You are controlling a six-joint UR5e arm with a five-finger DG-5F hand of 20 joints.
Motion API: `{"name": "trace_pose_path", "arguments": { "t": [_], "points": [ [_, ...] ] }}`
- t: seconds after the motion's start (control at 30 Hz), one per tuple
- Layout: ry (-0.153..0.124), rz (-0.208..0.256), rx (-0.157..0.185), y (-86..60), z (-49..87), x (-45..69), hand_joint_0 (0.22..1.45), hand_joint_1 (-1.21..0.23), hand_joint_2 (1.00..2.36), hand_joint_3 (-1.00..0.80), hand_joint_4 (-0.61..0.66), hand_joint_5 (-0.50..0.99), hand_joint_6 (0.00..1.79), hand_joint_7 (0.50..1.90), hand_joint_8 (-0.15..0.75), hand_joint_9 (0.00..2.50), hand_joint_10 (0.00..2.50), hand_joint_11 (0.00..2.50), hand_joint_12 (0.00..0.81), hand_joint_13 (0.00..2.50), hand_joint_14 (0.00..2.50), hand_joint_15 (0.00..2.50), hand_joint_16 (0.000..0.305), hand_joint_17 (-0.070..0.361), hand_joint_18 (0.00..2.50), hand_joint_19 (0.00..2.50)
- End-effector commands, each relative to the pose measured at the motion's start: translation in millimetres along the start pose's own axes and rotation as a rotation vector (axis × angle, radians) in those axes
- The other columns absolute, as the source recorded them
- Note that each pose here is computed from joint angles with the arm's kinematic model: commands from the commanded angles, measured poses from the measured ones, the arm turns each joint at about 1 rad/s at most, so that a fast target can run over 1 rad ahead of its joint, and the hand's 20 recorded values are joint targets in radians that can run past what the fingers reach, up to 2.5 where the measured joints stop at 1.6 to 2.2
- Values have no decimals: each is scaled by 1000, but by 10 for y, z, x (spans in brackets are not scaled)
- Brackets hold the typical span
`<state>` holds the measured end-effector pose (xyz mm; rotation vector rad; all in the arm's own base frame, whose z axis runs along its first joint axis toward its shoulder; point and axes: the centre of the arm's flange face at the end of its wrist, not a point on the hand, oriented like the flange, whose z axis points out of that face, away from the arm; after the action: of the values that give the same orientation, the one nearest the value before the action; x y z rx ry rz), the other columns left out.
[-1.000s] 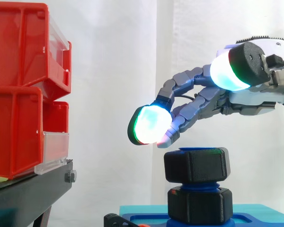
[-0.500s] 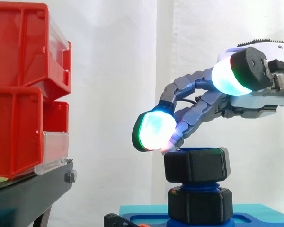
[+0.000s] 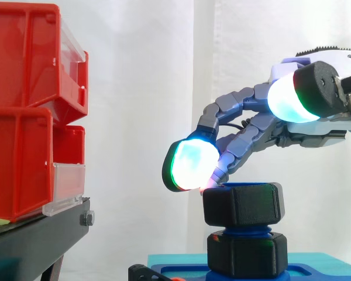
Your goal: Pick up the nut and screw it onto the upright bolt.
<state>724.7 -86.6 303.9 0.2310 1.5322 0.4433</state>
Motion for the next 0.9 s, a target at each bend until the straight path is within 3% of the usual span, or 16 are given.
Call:
{"name": "trace_pose_path", "arguments": {
  "t": [0.0,0.27,0.87],
  "points": [
    [16,4,8,-57,17,111,446,-331,1000,-500,190,-121,503,823,251,762,0,0,360,404,1,6,54,122,166,193],
    [0,4,4,-101,23,83,448,-334,1000,-500,194,-121,503,822,249,758,0,0,360,405,0,7,54,122,165,199],
    [18,2,9,-66,21,129,451,-336,1000,-500,191,-119,503,822,251,763,1,0,361,407,0,7,54,121,168,205]
  ]
}}
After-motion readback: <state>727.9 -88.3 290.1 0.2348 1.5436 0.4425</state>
